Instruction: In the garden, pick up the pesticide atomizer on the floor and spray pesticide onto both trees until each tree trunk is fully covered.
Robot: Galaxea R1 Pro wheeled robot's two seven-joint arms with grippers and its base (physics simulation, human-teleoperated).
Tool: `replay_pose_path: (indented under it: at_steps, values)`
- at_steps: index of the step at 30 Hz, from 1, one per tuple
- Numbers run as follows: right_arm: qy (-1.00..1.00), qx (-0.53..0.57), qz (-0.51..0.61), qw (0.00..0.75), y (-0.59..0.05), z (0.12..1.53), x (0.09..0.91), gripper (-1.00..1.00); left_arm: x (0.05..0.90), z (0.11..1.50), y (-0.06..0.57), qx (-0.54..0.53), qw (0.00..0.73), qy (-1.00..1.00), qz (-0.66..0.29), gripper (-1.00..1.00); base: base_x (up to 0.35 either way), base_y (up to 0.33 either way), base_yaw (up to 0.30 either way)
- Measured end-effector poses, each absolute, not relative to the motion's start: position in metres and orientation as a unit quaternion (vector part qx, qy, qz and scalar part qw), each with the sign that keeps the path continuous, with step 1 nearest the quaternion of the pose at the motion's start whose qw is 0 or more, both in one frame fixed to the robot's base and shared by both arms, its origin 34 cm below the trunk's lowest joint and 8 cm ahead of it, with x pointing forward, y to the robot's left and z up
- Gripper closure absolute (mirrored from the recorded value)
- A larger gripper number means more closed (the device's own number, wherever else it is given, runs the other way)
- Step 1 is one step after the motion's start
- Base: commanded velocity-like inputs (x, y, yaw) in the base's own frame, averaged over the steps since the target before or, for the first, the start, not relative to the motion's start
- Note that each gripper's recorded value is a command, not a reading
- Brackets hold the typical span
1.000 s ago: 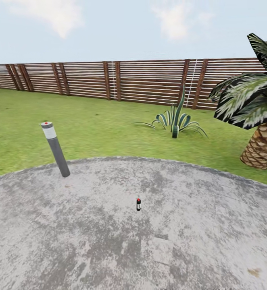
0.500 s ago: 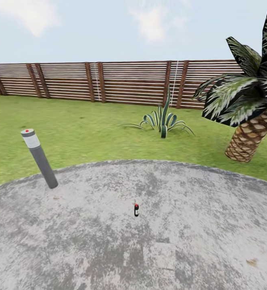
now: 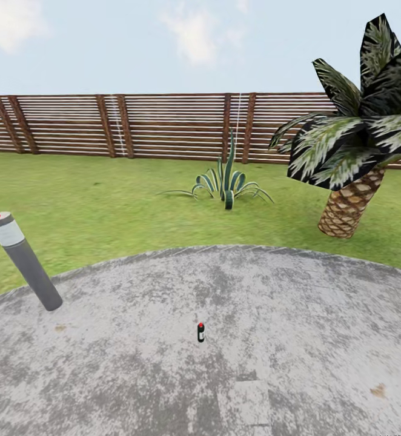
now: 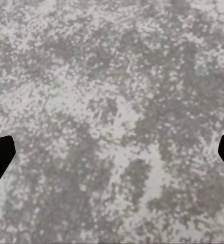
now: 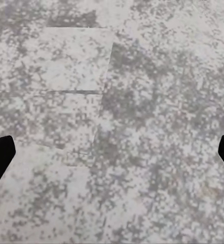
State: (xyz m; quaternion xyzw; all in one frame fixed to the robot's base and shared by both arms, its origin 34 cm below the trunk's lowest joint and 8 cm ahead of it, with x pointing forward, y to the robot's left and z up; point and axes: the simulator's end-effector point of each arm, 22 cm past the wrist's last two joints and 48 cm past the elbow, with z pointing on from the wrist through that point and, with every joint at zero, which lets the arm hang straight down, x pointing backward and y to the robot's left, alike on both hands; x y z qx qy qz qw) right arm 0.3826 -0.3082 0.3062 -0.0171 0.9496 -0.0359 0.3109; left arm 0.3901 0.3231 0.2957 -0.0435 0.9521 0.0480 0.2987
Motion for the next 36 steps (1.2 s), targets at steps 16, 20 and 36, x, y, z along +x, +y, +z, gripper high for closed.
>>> replay_pose_path:
  at_steps: [16, 20, 36]
  values:
    - [0.949, -0.017, -0.036, 0.314, -0.3083, 0.308, 0.3848, -1.0, 0.3924, 0.2975, 0.3227, -0.044, 0.302, 0.951, 0.048, -1.0, 0.088, 0.298, -0.256]
    - [0.948, -0.017, -0.036, 0.315, -0.3083, 0.3084, 0.3853, -1.0, 0.3929, 0.298, 0.323, -0.044, 0.303, 0.951, 0.048, -1.0, 0.001, 0.305, -0.256]
    - [0.947, -0.017, -0.036, 0.318, -0.3082, 0.3102, 0.3875, -1.0, 0.3952, 0.2999, 0.3226, -0.043, 0.306, 0.95, 0.047, -1.0, 0.121, 0.287, -0.256]
